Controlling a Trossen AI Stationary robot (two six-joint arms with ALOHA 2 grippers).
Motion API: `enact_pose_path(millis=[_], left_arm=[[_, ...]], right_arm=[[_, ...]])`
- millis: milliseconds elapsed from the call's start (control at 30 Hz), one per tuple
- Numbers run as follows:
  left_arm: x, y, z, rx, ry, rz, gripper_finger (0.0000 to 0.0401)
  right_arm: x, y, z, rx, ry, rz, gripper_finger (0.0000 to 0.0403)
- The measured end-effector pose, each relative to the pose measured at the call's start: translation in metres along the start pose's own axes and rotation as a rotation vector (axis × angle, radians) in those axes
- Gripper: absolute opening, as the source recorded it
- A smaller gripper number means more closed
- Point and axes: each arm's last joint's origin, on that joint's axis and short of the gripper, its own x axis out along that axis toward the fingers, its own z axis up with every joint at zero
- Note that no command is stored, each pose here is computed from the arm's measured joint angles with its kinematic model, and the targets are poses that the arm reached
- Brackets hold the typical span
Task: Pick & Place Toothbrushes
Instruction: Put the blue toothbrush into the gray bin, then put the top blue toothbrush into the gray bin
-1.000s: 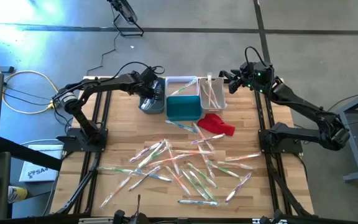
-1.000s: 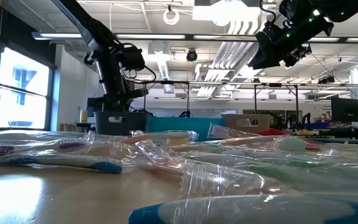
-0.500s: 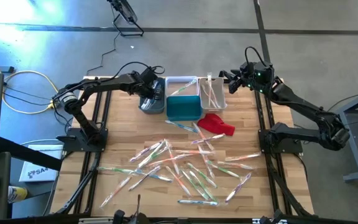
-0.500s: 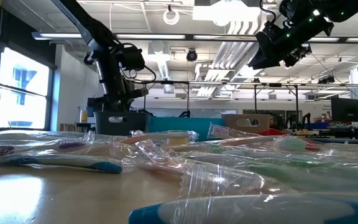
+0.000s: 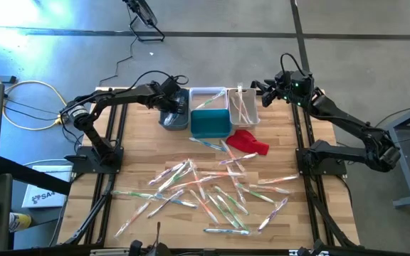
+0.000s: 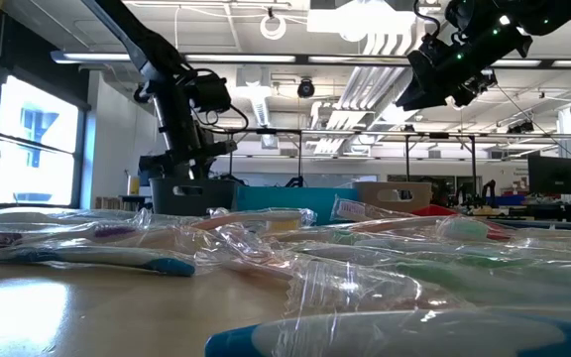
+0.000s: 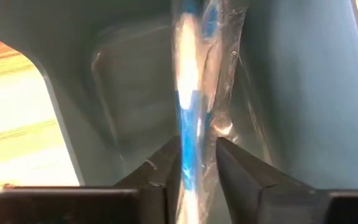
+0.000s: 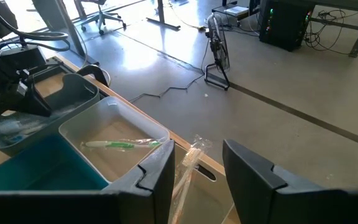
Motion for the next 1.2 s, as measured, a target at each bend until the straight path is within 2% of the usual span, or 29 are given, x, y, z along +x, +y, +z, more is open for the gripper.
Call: enact_pose_path(millis=[133, 267, 1200], left_arm=[[0.0000, -0.0001, 0.0000, 0.001, 0.000, 0.000, 0.0141], [0.0000, -0.0001, 0.0001, 0.001, -0.001, 0.000, 0.0158], [-0.0007, -0.0062, 0.0084, -0.007, -0.082, -0.070, 0.0159]], right_arm=[[0.0000, -0.0001, 0.0000, 0.000, 0.000, -0.001, 0.0128], [0.0000, 0.0000, 0.0000, 0.000, 0.000, 0.000, 0.0128], [0.0000, 0.0000, 0.0000, 0.000, 0.000, 0.000, 0.0128]])
